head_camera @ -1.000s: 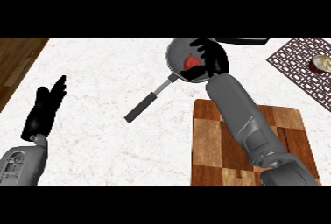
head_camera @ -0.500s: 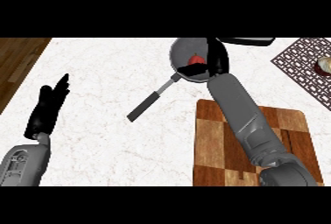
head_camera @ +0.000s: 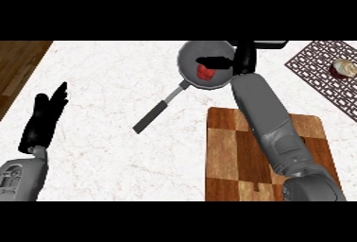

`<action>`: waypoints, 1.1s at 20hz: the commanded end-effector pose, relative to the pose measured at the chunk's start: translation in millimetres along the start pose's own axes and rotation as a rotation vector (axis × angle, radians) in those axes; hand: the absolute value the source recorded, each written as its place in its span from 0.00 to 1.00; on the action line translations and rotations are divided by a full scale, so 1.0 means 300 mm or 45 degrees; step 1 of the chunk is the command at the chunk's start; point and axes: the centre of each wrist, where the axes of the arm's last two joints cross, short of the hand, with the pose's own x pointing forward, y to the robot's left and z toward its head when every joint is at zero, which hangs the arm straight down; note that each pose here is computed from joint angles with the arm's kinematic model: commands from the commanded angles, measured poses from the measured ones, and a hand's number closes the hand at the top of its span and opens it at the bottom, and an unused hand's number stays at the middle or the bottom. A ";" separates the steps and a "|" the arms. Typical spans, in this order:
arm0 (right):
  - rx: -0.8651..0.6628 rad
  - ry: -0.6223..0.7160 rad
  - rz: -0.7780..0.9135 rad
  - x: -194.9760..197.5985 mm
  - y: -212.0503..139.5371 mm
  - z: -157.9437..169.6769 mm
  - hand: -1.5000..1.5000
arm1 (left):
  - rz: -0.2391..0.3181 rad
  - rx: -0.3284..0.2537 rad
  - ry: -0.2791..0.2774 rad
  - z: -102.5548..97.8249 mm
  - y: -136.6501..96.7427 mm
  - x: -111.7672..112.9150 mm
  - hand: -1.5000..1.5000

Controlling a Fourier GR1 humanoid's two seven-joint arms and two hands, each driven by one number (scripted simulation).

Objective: Pick the bell pepper from the cutting board and place it in the pan

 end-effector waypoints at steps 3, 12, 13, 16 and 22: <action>-0.123 0.040 -0.066 -0.044 -0.045 -0.015 0.00 | 0.010 0.035 0.031 0.002 0.011 -0.028 0.50; -0.107 0.050 -0.129 -0.284 -0.434 -0.093 0.00 | 0.027 0.090 0.137 0.029 0.089 -0.098 0.50; -0.082 0.034 -0.125 -0.277 -0.418 -0.088 0.00 | 0.028 0.099 0.117 0.072 0.082 -0.127 0.50; -0.036 0.031 -0.147 -0.365 -0.524 -0.063 0.00 | 0.022 0.106 0.113 0.058 0.088 -0.103 0.50; 0.019 0.029 -0.086 -0.428 -0.714 -0.051 0.00 | 0.022 0.114 0.149 0.042 0.095 -0.119 0.50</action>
